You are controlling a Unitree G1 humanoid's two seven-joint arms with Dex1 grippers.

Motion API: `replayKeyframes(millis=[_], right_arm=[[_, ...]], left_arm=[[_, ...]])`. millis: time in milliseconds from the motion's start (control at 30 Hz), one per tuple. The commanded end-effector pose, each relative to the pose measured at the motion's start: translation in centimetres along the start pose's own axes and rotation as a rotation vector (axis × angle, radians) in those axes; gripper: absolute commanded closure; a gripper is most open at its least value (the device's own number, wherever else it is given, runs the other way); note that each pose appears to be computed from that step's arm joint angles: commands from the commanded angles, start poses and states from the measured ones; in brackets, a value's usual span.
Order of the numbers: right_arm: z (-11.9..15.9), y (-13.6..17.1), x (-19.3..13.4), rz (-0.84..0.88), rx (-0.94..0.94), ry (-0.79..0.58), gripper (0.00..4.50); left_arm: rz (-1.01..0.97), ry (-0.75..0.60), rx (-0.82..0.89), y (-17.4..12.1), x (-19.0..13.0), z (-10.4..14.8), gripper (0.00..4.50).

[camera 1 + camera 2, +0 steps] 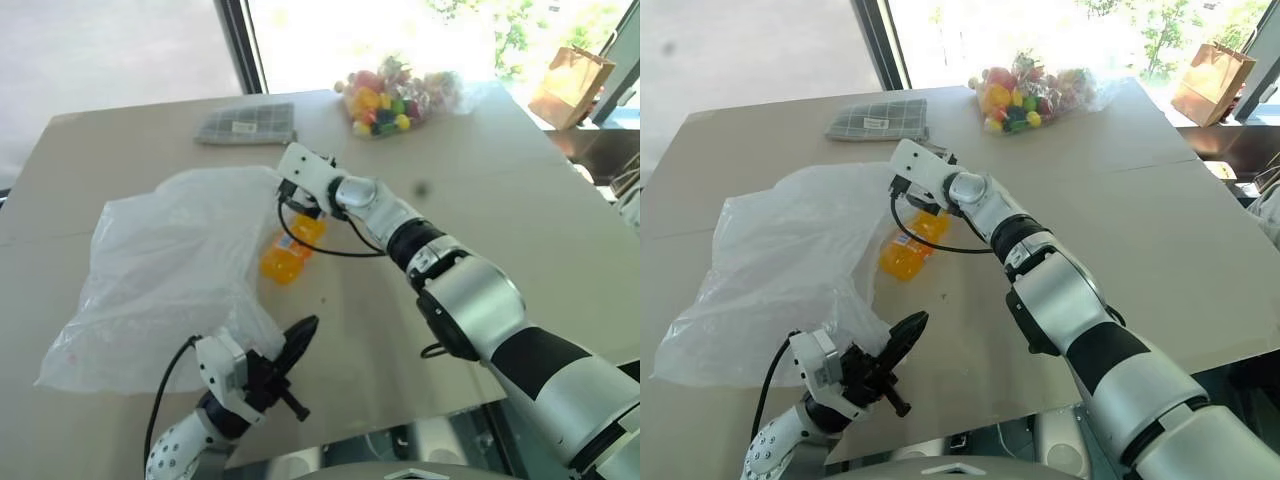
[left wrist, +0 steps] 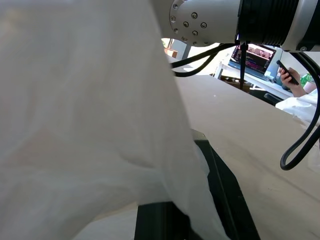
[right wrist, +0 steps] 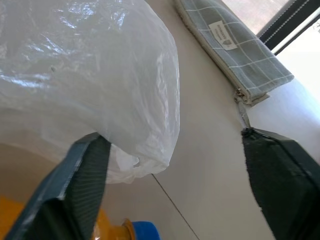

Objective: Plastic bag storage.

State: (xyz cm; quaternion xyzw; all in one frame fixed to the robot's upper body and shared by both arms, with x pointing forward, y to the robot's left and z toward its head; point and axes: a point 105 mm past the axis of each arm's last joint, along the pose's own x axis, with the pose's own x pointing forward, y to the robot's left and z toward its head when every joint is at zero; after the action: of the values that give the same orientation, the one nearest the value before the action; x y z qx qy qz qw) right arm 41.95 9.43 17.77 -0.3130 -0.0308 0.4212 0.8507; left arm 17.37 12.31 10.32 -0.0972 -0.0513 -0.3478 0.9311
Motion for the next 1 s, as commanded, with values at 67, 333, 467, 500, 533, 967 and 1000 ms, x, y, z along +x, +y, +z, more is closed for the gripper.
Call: replayKeyframes(millis=[67,333,467,500,533,967,1000], right_arm=[[3.0,3.9,1.2,0.082,0.026,-0.115,2.70],[3.2,4.0,1.2,0.068,0.118,-0.141,4.47],[2.5,1.1,0.7,-0.044,0.233,-0.140,4.47],[2.1,0.3,0.5,-0.072,0.239,-0.131,4.47],[1.7,-0.3,0.3,-0.092,0.238,-0.122,4.47],[-8.4,-2.0,-2.5,-0.201,0.336,0.122,4.47],[-9.0,-2.6,-2.9,-0.239,0.361,0.125,4.47]], left_arm=[[-0.003,-0.032,0.025,-0.6,0.0,0.7,4.50],[0.012,-0.029,0.032,-0.5,-0.1,0.6,4.50],[0.017,-0.028,0.029,-0.5,0.0,0.5,4.50],[0.017,-0.027,0.029,-0.4,0.0,0.5,4.50],[0.017,-0.027,0.028,-0.4,0.0,0.5,4.50],[0.147,0.145,0.115,3.6,1.1,-2.1,4.50],[0.152,0.150,0.124,3.8,1.2,-2.0,4.50]])
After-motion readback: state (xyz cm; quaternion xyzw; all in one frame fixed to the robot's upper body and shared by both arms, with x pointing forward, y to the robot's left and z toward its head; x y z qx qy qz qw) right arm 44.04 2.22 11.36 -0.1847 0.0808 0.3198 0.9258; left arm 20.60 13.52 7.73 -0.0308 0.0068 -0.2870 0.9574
